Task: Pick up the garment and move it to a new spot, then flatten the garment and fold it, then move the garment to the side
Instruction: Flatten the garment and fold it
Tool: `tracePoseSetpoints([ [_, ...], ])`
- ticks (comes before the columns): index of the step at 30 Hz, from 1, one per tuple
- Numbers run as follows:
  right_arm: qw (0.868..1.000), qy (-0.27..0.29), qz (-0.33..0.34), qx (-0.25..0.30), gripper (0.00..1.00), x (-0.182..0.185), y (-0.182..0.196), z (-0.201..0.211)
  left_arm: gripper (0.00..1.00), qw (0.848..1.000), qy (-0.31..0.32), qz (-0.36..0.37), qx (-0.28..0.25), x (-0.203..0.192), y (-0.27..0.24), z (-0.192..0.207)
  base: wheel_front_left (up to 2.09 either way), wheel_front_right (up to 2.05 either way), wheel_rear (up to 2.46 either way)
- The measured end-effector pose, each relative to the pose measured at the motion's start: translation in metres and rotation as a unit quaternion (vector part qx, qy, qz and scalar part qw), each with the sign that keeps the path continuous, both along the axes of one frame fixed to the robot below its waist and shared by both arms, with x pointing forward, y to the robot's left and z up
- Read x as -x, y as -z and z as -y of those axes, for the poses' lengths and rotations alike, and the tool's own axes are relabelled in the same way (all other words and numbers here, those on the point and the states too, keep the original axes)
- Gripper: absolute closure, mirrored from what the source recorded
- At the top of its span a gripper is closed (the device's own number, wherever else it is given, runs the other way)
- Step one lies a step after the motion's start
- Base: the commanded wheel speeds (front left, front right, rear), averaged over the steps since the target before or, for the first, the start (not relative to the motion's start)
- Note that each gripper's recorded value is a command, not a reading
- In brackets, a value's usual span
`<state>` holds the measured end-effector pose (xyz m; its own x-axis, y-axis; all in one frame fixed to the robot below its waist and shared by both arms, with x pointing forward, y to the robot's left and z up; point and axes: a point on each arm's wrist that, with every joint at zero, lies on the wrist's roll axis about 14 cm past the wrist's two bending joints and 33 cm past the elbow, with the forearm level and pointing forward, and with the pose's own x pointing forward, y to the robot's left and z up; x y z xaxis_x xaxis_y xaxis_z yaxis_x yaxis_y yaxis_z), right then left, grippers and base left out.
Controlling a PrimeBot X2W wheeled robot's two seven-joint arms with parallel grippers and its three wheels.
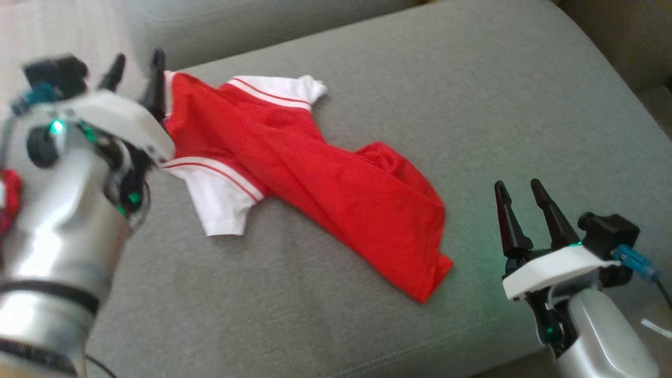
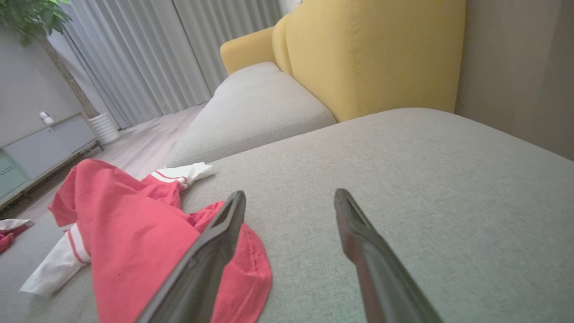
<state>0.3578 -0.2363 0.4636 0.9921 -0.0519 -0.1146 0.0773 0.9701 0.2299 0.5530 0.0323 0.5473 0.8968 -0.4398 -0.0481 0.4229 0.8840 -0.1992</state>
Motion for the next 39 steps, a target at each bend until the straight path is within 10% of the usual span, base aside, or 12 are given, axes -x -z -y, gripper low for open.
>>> tracePoseSetpoints([
  [13, 0.999, -0.037, 0.003, -0.003, 0.00, -0.017, -0.006, -0.022, 0.00, 0.992, -0.106, 0.074, 0.002, 0.141, 0.023, -0.043, 0.00, 0.00, 0.00],
  [24, 0.991, -0.096, -0.089, 0.002, 0.00, -0.042, 0.019, -0.043, 0.00, 0.988, -0.124, 0.083, 0.042, 0.156, 0.014, -0.047, 0.00, 0.00, 0.00],
  [30, 0.968, -0.154, -0.198, -0.003, 0.00, -0.079, 0.043, -0.071, 0.00, 0.988, -0.137, 0.057, 0.040, 0.161, 0.033, -0.052, 0.00, 0.00, 0.00],
  [35, 0.919, -0.199, -0.340, 0.017, 0.00, -0.056, 0.098, -0.088, 0.00, 0.986, -0.156, 0.043, 0.037, 0.166, 0.043, -0.066, 0.00, 0.00, 0.00],
  [36, 0.917, -0.203, -0.342, 0.016, 0.19, -0.059, 0.098, -0.090, 0.00, 0.985, -0.162, 0.042, 0.037, 0.166, 0.044, -0.069, 0.00, 0.00, 0.00],
  [38, 0.917, -0.210, -0.339, 0.025, 1.00, -0.069, 0.096, -0.091, 0.00, 0.984, -0.171, 0.040, 0.035, 0.167, 0.045, -0.073, 0.00, 0.00, 0.00],
  [39, 0.918, -0.209, -0.335, 0.031, 1.00, -0.074, 0.095, -0.090, 0.00, 0.984, -0.173, 0.038, 0.035, 0.168, 0.047, -0.075, 0.00, 0.00, 0.00],
])
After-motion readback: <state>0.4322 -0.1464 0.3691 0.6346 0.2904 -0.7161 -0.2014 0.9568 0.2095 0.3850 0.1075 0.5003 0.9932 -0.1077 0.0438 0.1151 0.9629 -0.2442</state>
